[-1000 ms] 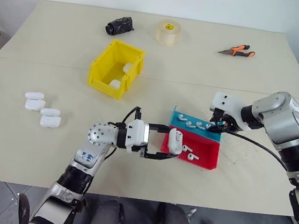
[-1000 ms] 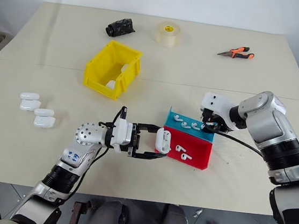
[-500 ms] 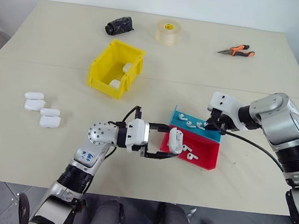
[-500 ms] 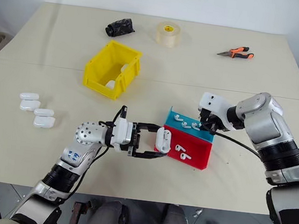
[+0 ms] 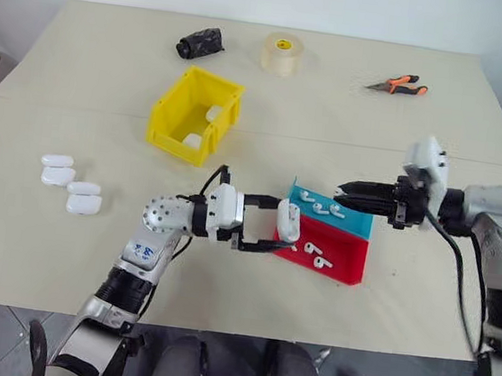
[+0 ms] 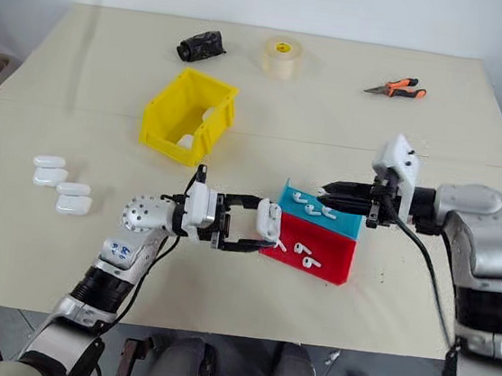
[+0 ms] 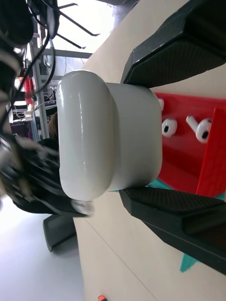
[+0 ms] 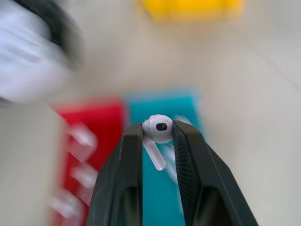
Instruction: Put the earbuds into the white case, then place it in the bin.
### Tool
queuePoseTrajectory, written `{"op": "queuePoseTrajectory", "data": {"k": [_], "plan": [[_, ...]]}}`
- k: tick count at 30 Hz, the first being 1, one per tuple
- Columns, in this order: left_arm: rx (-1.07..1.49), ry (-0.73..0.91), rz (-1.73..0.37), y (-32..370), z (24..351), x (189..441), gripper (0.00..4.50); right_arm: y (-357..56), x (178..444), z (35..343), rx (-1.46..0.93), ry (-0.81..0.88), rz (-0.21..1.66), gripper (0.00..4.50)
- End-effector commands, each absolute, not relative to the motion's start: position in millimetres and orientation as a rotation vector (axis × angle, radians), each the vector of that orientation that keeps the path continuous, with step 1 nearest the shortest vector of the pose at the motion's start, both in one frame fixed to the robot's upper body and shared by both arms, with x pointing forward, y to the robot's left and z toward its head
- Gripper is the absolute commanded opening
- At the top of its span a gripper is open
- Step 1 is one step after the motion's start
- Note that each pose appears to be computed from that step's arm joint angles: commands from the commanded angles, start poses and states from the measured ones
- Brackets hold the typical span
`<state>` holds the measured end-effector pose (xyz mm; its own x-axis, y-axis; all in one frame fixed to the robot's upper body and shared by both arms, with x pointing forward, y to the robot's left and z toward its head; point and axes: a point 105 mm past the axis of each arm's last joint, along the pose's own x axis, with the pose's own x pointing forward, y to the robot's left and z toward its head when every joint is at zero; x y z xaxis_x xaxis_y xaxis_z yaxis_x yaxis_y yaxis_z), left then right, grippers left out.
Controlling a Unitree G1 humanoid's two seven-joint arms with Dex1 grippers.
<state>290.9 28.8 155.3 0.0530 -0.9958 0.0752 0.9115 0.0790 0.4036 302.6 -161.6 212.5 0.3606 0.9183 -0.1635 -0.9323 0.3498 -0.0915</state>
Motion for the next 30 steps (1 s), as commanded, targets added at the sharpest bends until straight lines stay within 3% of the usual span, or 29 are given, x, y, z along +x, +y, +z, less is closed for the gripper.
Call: {"op": "queuePoseTrajectory", "data": {"k": [1, 4, 9, 21, 30], "plan": [[0.237, -0.416, -1.473, 28, 167, 295, 2.78, -152, 280, 233, -0.062, -0.046, 1.217, 0.74], [0.206, -0.429, -1.460, 27, 174, 302, 2.78, -137, 265, 242, 0.153, -0.163, 1.223, 0.74], [0.150, -0.450, -1.448, 24, 185, 307, 2.78, -118, 251, 238, 0.326, -0.197, 1.214, 0.74], [0.100, -0.461, -1.472, 19, 194, 305, 2.78, -115, 260, 218, 0.400, -0.249, 1.071, 0.74], [0.100, -0.460, -1.478, 17, 195, 304, 2.78, -106, 258, 206, 0.409, -0.233, 1.084, 0.74]]}}
